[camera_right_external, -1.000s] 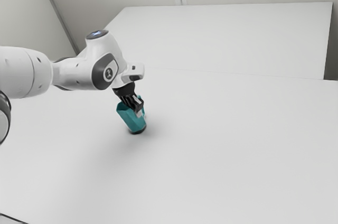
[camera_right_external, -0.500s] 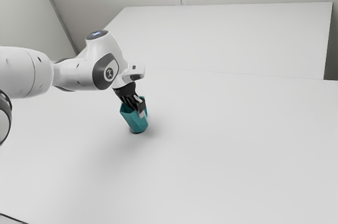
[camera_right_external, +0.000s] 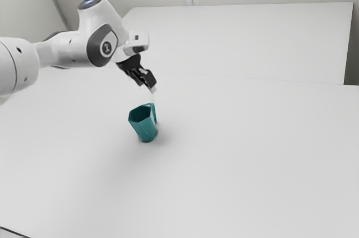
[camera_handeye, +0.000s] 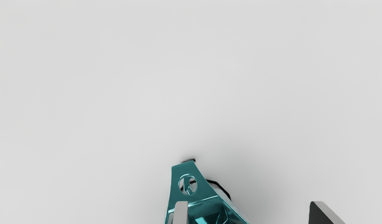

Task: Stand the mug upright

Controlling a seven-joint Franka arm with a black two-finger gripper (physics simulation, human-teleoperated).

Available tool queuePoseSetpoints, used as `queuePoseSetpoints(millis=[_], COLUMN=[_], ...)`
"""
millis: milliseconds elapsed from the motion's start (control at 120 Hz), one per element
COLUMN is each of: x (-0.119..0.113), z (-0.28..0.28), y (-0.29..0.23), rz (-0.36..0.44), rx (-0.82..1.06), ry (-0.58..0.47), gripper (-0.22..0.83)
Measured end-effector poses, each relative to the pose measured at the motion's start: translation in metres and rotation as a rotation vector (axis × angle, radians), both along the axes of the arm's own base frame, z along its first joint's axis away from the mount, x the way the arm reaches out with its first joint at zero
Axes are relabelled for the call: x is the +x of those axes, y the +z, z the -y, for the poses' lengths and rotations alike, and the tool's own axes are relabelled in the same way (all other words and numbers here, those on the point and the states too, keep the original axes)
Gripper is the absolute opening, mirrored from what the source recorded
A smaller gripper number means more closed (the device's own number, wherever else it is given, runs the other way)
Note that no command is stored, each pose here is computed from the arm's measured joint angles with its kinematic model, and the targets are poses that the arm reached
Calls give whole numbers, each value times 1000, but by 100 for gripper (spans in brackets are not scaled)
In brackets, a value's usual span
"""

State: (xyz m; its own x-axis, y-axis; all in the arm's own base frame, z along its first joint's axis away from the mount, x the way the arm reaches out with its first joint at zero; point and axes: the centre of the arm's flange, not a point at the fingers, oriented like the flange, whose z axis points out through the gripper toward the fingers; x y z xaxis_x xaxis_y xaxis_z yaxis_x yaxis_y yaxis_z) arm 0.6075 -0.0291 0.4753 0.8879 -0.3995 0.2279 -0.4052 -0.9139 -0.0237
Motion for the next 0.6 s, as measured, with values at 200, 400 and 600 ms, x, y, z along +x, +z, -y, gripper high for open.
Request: queuePoseSetpoints(millis=[200, 400, 600], x=[-7, -26, -44], z=[-5, -9, -21], y=[78, 145, 175], rz=[62, 90, 52], rx=[67, 150, 202], ry=[-35, -36, 20], gripper=[53, 57, 58])
